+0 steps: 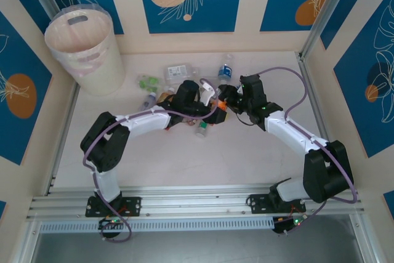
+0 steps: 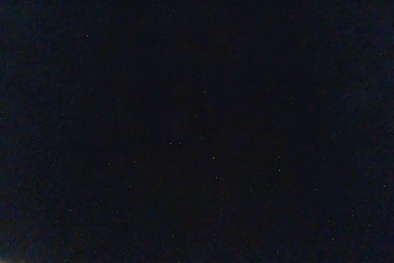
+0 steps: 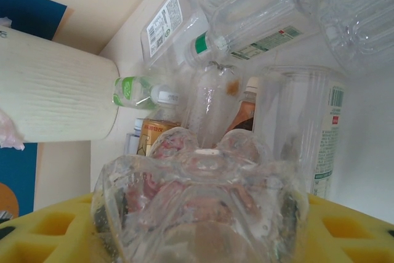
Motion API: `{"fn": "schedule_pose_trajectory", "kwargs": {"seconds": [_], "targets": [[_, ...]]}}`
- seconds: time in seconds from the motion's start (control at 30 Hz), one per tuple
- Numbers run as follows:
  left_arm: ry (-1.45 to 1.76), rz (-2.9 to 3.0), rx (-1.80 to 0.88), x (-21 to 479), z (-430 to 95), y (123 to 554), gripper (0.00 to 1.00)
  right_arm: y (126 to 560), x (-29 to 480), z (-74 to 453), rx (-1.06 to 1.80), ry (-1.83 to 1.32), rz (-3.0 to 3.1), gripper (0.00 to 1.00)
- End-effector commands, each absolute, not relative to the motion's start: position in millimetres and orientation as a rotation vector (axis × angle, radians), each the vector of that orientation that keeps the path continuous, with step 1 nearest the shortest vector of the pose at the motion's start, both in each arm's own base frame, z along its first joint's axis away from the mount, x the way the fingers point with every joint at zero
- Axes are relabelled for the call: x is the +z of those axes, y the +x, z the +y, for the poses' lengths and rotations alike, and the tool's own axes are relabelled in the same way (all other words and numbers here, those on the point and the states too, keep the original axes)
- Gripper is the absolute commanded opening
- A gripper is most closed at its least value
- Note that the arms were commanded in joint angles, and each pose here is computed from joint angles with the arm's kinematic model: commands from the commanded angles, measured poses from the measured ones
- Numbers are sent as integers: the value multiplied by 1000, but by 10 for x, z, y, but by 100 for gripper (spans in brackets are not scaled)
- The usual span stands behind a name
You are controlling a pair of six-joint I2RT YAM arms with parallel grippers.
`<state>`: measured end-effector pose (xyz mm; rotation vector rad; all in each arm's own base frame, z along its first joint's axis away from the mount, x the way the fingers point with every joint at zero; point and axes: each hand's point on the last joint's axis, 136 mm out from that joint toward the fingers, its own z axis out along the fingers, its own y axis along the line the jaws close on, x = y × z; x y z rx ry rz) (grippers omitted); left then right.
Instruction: Put the plastic bottles in the bin
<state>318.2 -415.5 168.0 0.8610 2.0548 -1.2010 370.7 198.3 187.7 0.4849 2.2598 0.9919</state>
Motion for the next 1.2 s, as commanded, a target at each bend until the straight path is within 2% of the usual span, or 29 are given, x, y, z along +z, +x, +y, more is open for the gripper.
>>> {"fn": "schedule_pose_trajectory", "kwargs": {"seconds": [0.0, 0.2, 0.33, 0.43, 0.8, 1.17], "targets": [[846, 2081, -1174, 1620, -4168, 3256, 57, 3676, 2168, 2146, 1104, 424, 2228, 53], [803, 2090, -1174, 1611, -4122, 3333, 52, 3653, 2264, 2126, 1093, 395, 2224, 70], [770, 2103, -1143, 1586, -4058, 3401, 49, 3632, 2346, 2059, 1044, 366, 2220, 78], [753, 2114, -1132, 1565, -4014, 3440, 49, 3631, 2384, 1947, 981, 380, 2195, 100], [649, 2112, -1013, 1585, -3666, 3653, 47, 3580, 2301, 1337, 719, 524, 2057, 99], [472, 2074, -782, 1949, -2838, 4048, 47, 3528, 2142, 1037, 639, 615, 2070, 100]]}}
